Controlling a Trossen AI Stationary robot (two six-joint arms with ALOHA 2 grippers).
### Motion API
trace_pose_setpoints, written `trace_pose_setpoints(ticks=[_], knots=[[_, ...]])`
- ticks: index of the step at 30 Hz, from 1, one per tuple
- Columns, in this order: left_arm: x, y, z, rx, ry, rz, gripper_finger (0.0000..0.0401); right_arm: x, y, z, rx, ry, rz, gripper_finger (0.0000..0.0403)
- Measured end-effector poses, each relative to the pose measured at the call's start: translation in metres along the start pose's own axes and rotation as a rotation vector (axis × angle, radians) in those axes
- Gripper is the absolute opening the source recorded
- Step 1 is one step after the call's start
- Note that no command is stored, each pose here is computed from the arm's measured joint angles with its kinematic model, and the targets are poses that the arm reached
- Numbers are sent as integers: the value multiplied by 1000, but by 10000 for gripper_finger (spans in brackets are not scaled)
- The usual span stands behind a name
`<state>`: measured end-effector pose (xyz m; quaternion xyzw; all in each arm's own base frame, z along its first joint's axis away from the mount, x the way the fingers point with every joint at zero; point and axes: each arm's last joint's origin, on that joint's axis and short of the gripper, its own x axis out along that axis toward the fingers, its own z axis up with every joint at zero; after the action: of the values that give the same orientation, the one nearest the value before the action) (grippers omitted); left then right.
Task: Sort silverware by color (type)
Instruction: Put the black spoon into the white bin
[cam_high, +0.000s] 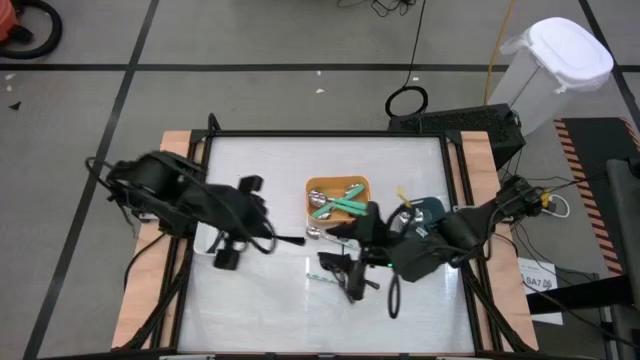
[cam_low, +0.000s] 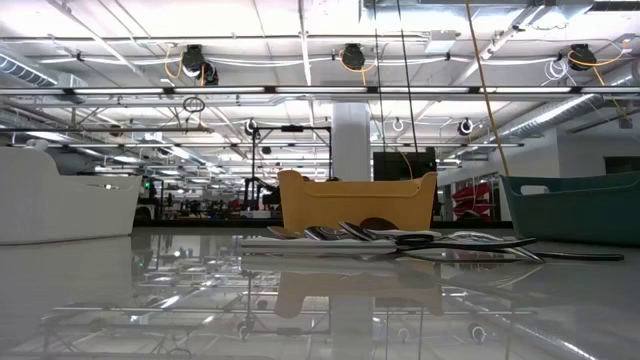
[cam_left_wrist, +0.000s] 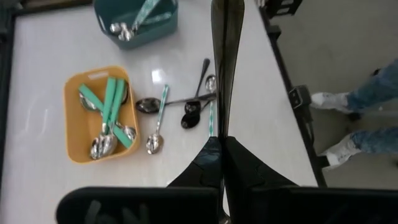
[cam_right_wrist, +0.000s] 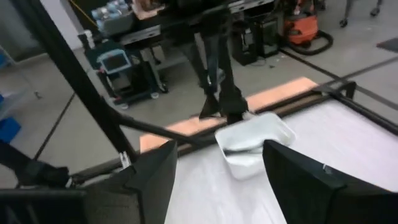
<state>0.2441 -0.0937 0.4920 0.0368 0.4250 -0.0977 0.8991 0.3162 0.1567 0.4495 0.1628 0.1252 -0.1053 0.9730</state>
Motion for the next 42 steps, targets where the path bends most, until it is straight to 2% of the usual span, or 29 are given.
trace_pose_setpoints(ticks=[7, 13, 20, 25, 30, 35, 38, 42], knots=[[-43, 4, -30, 18, -63, -6, 0, 27, 17, 5, -14, -30, 27, 217], [-49, 7, -61, -51, -16, 25, 0, 35, 27, 21, 7, -85, 42, 208], [-42, 12, -97, -290, -19, 229, 0, 48, 19, 31, 29, -113, 10, 208], [-24, 7, -118, -396, -28, 279, 0, 53, 12, 35, 41, -122, -11, 208], [-3, -4, -127, -376, -36, 253, 0, 56, 6, 33, 24, -91, -42, 208], [11, -7, -136, -425, 4, 285, 0, 62, -7, 31, 42, -36, -97, 208], [18, -9, -142, -475, 19, 306, 0, 64, -14, 34, 53, 5, -64, 208], [25, -11, -147, -484, 26, 339, 0, 64, -20, 33, 45, 48, -69, 208]])
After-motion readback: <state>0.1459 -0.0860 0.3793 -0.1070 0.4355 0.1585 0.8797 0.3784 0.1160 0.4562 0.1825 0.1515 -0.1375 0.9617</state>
